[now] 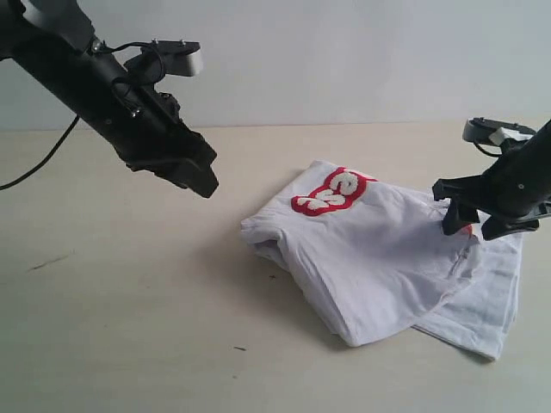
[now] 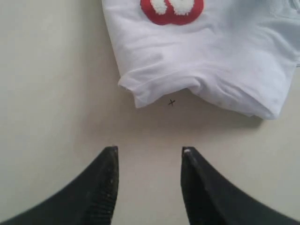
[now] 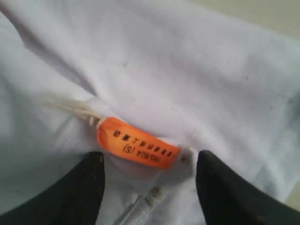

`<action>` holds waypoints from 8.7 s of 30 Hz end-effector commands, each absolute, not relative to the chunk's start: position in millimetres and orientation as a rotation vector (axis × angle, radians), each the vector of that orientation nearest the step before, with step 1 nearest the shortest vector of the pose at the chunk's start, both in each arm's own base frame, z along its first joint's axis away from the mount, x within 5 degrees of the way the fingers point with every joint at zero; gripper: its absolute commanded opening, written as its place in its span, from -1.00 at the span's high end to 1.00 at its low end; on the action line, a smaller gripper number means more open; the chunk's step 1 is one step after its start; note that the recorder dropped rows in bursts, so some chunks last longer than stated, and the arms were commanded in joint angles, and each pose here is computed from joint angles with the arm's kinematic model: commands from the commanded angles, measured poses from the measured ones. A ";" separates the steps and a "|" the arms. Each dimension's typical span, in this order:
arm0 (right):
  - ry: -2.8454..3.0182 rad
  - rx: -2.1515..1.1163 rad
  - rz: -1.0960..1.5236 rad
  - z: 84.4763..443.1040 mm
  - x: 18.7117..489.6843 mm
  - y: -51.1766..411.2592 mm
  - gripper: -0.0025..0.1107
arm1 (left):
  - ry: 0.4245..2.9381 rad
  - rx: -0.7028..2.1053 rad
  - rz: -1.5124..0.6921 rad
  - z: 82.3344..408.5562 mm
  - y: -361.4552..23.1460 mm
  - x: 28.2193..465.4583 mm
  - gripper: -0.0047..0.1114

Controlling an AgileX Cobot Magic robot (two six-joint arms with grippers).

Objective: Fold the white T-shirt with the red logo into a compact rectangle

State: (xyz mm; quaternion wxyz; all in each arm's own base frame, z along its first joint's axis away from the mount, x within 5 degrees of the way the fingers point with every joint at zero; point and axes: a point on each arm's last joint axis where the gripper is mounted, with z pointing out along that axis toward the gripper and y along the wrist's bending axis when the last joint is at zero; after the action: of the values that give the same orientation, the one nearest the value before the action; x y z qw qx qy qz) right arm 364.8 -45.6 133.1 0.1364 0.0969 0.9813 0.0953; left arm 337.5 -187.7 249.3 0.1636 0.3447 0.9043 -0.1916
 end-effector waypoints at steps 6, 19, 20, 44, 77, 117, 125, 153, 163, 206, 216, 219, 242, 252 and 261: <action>2.860 0.343 0.124 128.6 352.0 -55.3 -0.05 | 2.566 0.963 -0.580 253.7 -188.8 335.5 0.18; 2.882 0.272 0.221 108.6 354.4 -49.3 -0.04 | 2.565 0.968 -0.581 253.7 -188.8 335.3 0.18; 2.886 0.277 0.221 105.6 354.7 -49.5 -0.04 | 2.565 0.969 -0.578 253.7 -188.7 335.4 0.18; 2.858 -0.111 0.302 156.6 405.2 -27.8 0.96 | 2.534 0.946 -0.558 254.6 -188.9 339.0 0.18; 2.651 -0.215 -0.210 272.1 382.3 -32.3 0.96 | 2.533 0.952 -0.539 254.2 -188.0 339.6 0.18; 2.947 0.249 -0.823 224.9 367.5 -127.6 0.15 | 2.526 0.942 -0.532 254.5 -188.0 340.7 0.18; 2.995 -0.120 0.022 132.1 414.1 -35.4 0.96 | 2.521 0.938 -0.530 254.7 -188.0 341.3 0.18; 2.800 -0.386 0.185 226.0 392.3 76.7 0.26 | 2.509 0.858 -0.515 273.4 -162.6 344.3 0.18; 2.898 0.102 0.343 139.1 373.8 -42.0 -0.06 | 2.514 0.848 -0.544 273.8 -164.0 343.4 0.18; 2.811 -0.009 0.335 126.1 388.3 -19.7 0.07 | 2.517 0.849 -0.543 270.9 -164.5 344.8 0.18; 2.859 -0.088 0.343 110.2 387.5 -10.3 0.07 | 2.520 0.852 -0.545 270.7 -164.5 344.4 0.18; 2.848 -0.080 0.323 112.8 388.6 -11.5 0.07 | 2.517 0.850 -0.544 270.9 -164.5 344.8 0.18; 2.782 -0.335 0.375 173.2 396.0 15.9 0.96 | 2.501 0.840 -0.535 271.5 -164.5 346.4 0.18; 2.721 -0.299 -0.112 274.2 378.3 -11.5 0.96 | 2.496 0.836 -0.533 271.7 -164.6 347.0 0.18; 2.607 -0.140 -0.995 255.9 397.7 -66.0 0.96 | 2.506 0.844 -0.538 271.3 -164.5 345.9 0.18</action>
State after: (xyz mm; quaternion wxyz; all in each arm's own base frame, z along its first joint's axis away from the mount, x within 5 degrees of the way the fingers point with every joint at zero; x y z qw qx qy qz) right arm 387.4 -49.5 262.1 0.1719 -0.0621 0.9515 -0.2474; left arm 346.6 -164.7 270.9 0.2193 0.3074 0.9060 -0.1914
